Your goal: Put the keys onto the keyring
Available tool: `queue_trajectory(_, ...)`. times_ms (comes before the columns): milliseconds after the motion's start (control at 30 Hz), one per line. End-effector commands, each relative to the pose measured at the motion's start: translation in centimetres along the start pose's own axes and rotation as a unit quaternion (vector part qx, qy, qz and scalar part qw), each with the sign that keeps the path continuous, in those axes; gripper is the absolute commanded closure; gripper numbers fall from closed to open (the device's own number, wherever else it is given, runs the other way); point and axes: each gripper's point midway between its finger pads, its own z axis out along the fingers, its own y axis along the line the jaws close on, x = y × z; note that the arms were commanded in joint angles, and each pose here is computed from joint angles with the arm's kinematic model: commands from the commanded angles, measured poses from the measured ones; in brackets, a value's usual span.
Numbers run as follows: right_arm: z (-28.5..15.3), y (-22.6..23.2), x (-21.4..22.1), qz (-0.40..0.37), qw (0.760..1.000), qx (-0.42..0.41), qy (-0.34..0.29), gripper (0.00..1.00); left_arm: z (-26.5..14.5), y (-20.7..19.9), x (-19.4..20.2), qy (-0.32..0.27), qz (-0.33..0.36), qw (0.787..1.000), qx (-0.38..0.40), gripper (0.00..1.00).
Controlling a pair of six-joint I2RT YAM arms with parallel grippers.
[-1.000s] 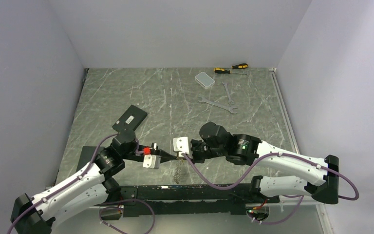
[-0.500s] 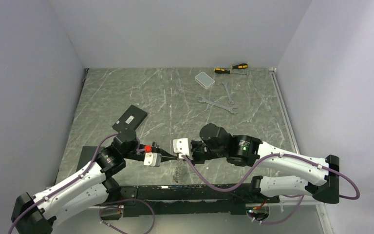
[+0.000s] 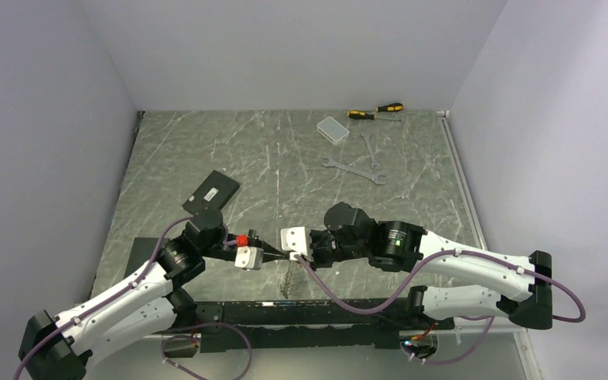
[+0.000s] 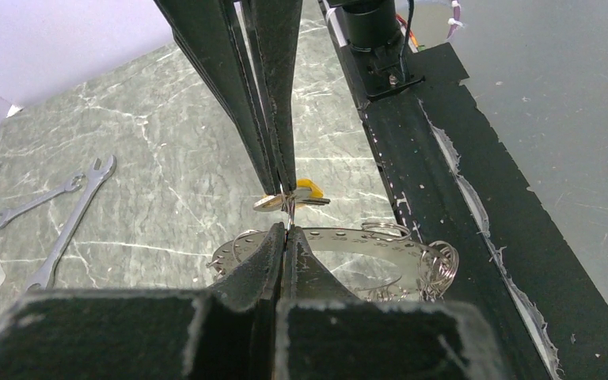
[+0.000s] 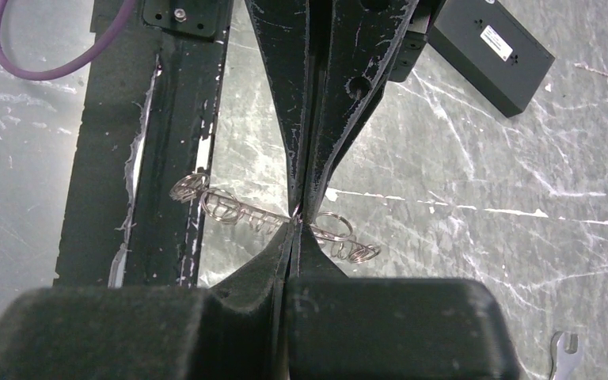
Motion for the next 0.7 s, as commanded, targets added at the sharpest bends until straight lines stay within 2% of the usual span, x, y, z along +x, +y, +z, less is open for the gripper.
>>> queue_trajectory(0,-1.0,-0.4,-1.9,-0.013,1.0,0.011,-0.024,1.0,-0.2,1.6,-3.1,-0.032,0.035,0.999,-0.014,1.0)
queue_trajectory(667,-1.3,0.0,-0.7,-0.021,1.0,0.011,-0.002,1.0,-0.3,1.9,-3.1,-0.032,0.03,0.999,-0.02,1.0)
